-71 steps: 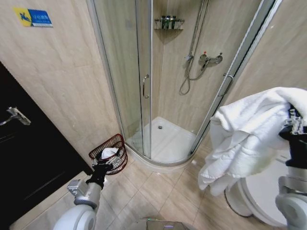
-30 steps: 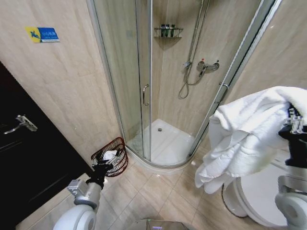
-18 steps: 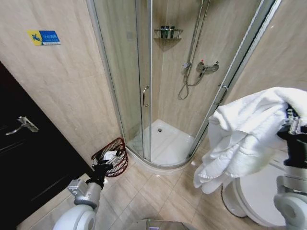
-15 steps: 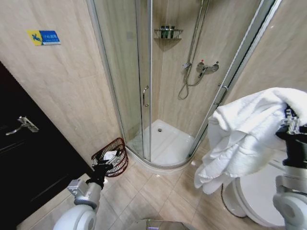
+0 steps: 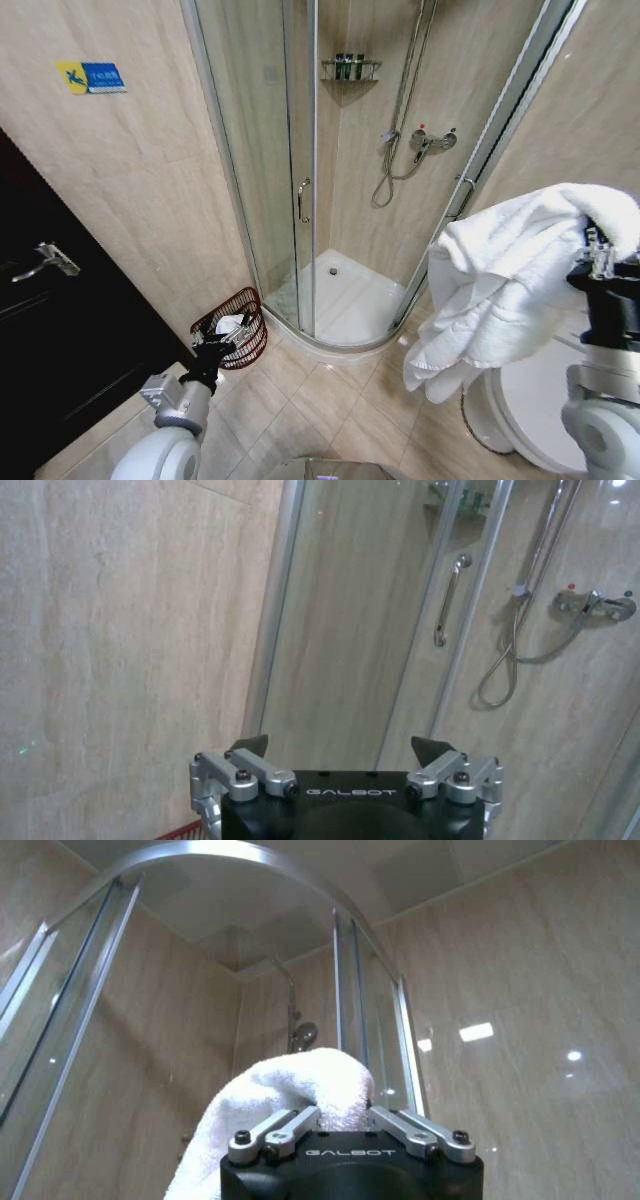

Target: Discard the used towel into the hamper.

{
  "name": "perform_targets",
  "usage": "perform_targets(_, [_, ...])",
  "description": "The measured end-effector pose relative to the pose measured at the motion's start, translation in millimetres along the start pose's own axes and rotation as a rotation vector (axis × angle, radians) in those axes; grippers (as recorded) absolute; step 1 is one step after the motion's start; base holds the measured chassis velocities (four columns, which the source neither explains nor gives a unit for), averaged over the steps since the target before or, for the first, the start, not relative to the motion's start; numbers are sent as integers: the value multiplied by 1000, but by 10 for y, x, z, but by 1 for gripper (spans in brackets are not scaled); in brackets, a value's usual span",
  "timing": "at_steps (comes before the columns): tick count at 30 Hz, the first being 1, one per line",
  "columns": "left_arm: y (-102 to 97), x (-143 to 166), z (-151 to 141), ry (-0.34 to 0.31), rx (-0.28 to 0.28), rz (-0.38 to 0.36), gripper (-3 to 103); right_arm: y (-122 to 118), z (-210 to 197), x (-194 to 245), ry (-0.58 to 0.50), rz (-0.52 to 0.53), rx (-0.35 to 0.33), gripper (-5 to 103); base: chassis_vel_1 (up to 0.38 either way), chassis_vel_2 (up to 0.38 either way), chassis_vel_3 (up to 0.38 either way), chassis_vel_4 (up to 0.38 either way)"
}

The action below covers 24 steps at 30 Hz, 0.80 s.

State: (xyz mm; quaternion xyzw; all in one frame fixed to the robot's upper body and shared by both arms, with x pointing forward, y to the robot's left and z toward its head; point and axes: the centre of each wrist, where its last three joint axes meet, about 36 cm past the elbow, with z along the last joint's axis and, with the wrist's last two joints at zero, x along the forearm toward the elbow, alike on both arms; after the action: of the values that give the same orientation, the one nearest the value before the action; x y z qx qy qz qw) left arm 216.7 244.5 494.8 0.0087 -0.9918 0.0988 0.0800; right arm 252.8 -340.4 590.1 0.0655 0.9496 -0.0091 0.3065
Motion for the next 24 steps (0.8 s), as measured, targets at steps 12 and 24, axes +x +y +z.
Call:
perform_targets(12, [0, 0, 0, 0, 0, 0, 97, -7, -2, 7, -1, -1, 3, 7, 0, 0, 0, 0])
perform_targets(24, [0, 0, 0, 0, 0, 0, 97, -11, -3, 11, -4, -1, 5, 7, 0, 0, 0, 0])
